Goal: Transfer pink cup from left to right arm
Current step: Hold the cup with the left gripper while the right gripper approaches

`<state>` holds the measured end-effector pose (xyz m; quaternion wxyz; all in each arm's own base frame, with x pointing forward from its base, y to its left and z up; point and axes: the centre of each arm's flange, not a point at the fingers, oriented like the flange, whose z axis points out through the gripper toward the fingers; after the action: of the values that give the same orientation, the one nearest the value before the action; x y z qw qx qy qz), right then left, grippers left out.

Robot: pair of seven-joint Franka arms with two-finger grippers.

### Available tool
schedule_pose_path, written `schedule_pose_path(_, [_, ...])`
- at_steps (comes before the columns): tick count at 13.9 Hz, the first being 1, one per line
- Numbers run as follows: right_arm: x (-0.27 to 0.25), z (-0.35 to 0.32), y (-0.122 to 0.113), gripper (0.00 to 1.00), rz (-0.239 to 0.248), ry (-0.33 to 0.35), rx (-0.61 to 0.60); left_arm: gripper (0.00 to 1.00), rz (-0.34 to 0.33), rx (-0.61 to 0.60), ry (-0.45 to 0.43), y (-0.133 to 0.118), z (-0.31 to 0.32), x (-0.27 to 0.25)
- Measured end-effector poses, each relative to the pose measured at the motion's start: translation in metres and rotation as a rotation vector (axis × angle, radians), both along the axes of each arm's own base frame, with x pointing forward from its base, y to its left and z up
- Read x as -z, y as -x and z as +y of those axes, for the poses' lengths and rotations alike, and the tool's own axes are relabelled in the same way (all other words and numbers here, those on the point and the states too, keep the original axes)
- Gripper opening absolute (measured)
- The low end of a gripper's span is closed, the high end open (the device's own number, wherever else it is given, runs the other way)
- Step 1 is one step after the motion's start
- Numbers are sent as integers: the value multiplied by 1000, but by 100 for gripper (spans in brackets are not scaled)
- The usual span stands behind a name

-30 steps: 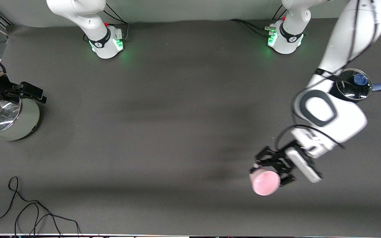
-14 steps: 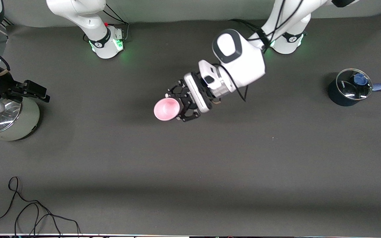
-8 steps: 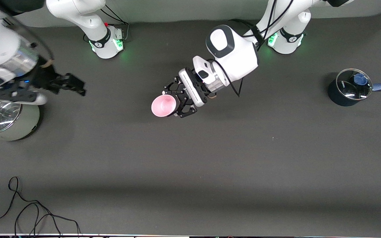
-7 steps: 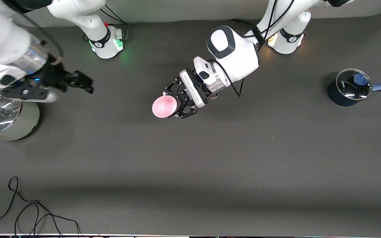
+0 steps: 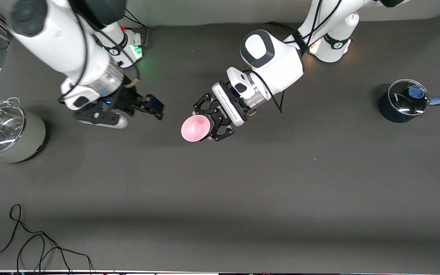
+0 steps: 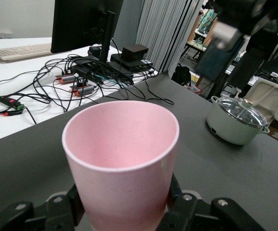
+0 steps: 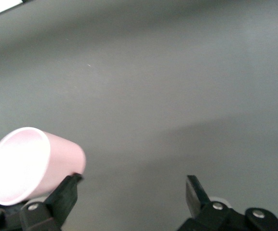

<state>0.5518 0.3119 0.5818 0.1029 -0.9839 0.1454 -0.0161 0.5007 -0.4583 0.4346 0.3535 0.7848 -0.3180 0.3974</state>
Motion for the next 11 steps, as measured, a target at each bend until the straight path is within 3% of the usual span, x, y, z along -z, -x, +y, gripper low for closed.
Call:
schedule_pose_path(5, [-16, 15, -6, 100, -66, -52, 70, 66, -11, -12, -6, 0, 1, -1])
schedule_pose_path(11, [0, 24, -20, 100, -64, -49, 74, 66, -21, -30, -28, 8, -1, 5])
